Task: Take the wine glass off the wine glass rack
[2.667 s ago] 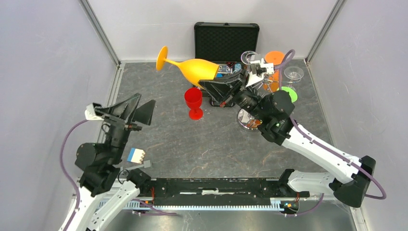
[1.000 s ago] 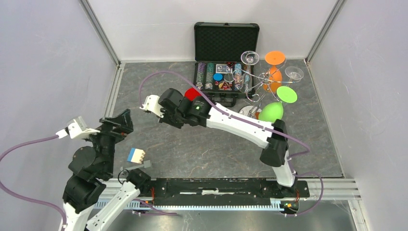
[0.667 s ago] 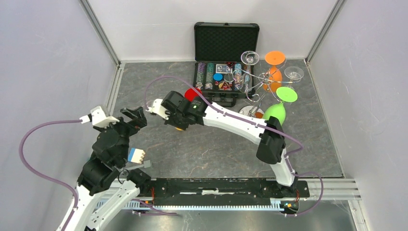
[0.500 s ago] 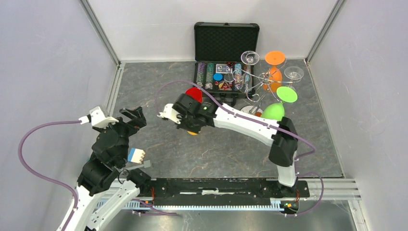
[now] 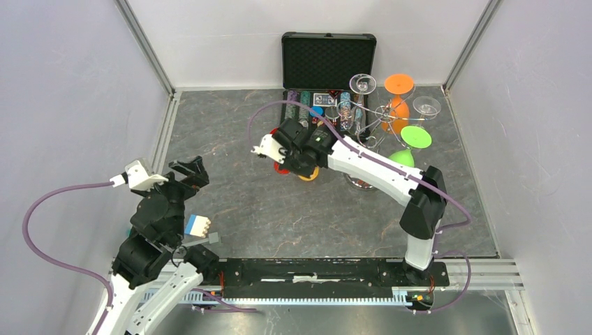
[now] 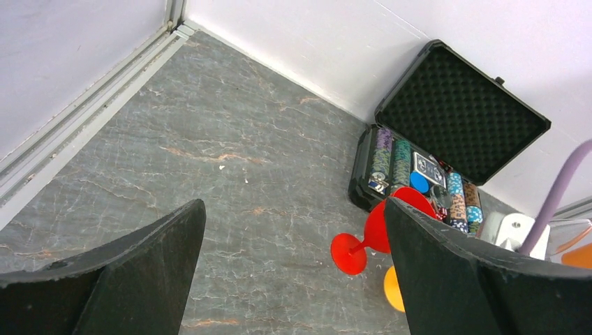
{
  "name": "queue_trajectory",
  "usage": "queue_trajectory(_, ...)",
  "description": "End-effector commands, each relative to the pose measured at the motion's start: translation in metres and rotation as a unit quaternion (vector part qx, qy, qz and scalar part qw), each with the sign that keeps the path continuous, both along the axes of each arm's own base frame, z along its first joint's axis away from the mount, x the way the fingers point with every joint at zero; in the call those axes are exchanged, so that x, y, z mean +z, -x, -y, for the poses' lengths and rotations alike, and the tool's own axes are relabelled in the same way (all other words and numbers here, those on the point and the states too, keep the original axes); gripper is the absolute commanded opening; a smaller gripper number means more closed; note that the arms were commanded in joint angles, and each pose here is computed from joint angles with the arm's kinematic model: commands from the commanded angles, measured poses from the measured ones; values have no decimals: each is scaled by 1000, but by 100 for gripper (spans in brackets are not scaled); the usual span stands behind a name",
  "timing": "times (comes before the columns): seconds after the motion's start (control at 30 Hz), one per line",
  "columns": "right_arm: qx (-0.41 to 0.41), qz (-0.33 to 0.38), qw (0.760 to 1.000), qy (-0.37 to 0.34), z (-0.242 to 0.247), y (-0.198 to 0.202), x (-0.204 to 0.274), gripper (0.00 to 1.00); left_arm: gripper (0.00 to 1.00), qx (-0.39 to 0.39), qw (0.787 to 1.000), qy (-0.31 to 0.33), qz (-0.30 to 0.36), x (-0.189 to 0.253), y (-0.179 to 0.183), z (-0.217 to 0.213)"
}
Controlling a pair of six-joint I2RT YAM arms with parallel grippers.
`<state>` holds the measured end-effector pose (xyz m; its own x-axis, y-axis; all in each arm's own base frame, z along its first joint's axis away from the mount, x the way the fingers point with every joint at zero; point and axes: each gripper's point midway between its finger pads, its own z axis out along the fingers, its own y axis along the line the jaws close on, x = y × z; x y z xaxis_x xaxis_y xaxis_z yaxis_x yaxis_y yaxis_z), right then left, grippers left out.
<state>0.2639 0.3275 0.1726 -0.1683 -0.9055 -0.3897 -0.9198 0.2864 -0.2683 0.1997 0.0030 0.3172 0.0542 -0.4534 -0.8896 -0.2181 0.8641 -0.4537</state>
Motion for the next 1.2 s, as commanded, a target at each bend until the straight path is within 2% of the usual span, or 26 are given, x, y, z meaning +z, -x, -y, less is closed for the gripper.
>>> queue_trajectory(0.0,-19,25,1000,-2,6,-33,11,0,100,15,1000,-7,12,7,-2,-5)
queue_trajectory(0.23,-28,17,999,-14,5,-64,5,0,100,5,1000,-17,-3,3,-10,3)
queue_trajectory(0.47,-25,8,1000,-14,5,-73,0,1,100,3,1000,-20,-7,2,-11,5)
queue_trajectory(0.67,-23,0,1000,-11,7,-70,-2,8,100,1,1000,-14,-7,0,-12,6)
queue_trajectory(0.83,-28,5,1000,-7,10,-72,-2,19,100,-4,1000,-16,-9,0,-15,9)
queue_trajectory(1.17,-47,45,997,-32,4,-86,29,34,100,-4,1000,-15,-4,4,-15,9)
